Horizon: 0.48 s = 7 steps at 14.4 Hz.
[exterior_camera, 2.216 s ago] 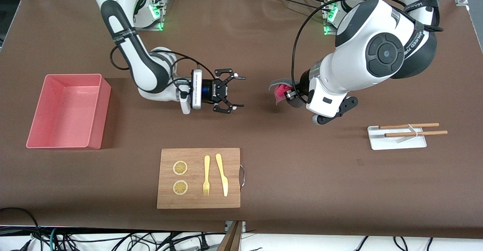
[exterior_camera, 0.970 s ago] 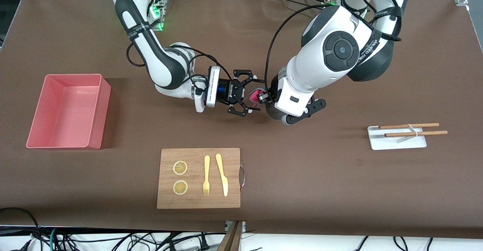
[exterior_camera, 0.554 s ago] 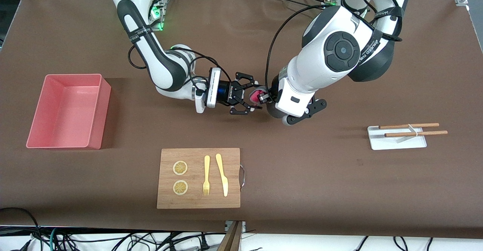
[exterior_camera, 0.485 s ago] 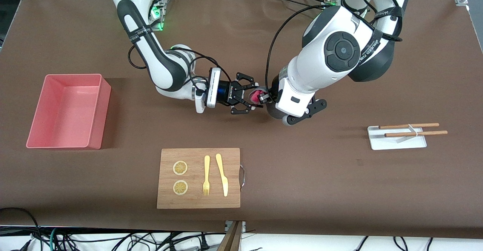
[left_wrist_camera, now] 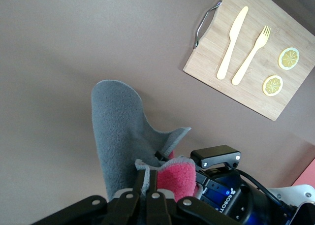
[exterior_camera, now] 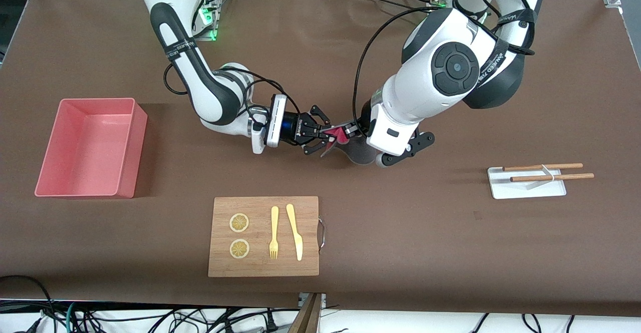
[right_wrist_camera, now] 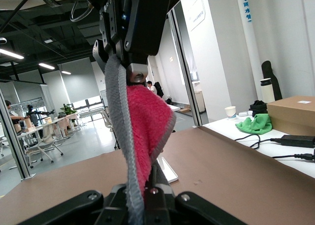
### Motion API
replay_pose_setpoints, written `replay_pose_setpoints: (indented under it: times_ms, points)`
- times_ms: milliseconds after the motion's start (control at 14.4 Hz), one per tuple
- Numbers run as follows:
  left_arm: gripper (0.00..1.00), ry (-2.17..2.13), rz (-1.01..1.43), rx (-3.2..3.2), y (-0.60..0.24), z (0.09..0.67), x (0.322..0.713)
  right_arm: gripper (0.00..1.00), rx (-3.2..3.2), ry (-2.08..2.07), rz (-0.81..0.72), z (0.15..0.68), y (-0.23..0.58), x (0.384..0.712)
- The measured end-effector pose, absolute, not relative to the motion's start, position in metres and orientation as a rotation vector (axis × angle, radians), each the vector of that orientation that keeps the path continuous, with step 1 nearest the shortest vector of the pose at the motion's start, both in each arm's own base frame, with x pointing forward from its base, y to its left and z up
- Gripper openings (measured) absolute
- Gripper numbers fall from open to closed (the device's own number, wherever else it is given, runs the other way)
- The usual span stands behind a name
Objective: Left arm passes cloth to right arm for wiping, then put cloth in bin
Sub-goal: 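Bring the cloth to the right gripper and grasp it there, then open the left gripper and withdraw it while the right gripper pulls cloth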
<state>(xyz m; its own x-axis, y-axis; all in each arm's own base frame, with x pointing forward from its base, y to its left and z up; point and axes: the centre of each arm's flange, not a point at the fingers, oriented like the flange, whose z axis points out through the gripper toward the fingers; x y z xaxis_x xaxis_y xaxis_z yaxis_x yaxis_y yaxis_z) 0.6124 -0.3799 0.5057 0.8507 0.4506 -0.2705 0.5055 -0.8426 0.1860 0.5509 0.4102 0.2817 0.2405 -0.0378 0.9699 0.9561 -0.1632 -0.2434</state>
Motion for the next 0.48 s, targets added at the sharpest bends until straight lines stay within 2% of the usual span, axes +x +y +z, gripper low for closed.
replay_pose_setpoints:
  times_ms: [277,485]
  points:
    - [0.04,0.735,-0.313,2.776,-0.378,0.506,0.614,0.04,-1.429,-0.937,-1.168,0.286,0.399,0.560]
    - [0.28,0.741,-0.309,2.775,-0.375,0.507,0.615,0.04,-1.447,-1.000,-1.154,0.303,0.374,0.575]
